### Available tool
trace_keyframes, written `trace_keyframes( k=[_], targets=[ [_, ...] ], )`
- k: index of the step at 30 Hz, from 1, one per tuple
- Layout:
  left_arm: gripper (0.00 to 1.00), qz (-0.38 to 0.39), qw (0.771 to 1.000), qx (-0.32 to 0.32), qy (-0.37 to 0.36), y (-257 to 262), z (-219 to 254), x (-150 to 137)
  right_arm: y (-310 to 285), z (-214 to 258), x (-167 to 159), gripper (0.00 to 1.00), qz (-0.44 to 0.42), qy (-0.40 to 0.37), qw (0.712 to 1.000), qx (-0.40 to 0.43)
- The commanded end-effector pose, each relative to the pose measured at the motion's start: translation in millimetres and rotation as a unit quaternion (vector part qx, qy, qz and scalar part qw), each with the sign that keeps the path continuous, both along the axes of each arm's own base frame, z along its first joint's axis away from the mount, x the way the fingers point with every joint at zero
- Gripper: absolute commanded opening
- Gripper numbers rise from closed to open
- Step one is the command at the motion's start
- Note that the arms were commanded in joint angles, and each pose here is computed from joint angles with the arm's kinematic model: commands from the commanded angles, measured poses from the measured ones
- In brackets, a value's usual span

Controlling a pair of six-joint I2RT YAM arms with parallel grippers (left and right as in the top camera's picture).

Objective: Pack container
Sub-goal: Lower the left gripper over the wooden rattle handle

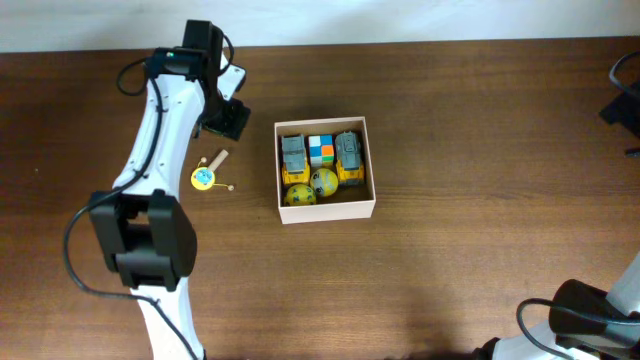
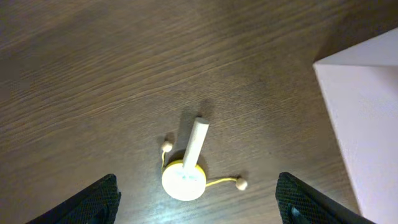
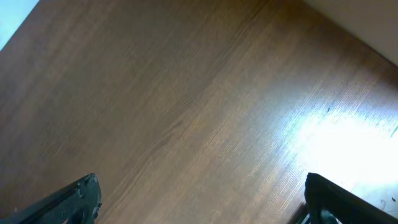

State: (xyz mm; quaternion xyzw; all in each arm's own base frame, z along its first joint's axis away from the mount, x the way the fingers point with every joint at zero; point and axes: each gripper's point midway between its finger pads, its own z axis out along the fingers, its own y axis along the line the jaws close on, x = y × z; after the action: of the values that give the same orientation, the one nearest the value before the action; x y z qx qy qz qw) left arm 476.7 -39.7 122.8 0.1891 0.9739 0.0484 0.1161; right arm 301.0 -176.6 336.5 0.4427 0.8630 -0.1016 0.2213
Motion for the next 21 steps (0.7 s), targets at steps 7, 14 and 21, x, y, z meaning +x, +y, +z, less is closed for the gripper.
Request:
trace_keyframes(
  k=[7,14,21],
  targets=[
    [0.8,-0.026,0.995,0.004,0.093,3.7,-80.2,-8.1,-3.3,-2.0,-2.0,0.99,-0.01,0.006,1.0,-0.002],
    [0.79,-0.014,0.993,0.006,0.12,16.3,-95.7,-19.3,-3.3,-2.0,-2.0,0.99,-0.01,0.006,1.0,-0.002],
    [0.79,-0.01,0.99,-0.006,0.144,33.8,-106.7,-31.3,-3.3,-2.0,-2.0,0.99,-0.01,0.006,1.0,-0.002]
  ],
)
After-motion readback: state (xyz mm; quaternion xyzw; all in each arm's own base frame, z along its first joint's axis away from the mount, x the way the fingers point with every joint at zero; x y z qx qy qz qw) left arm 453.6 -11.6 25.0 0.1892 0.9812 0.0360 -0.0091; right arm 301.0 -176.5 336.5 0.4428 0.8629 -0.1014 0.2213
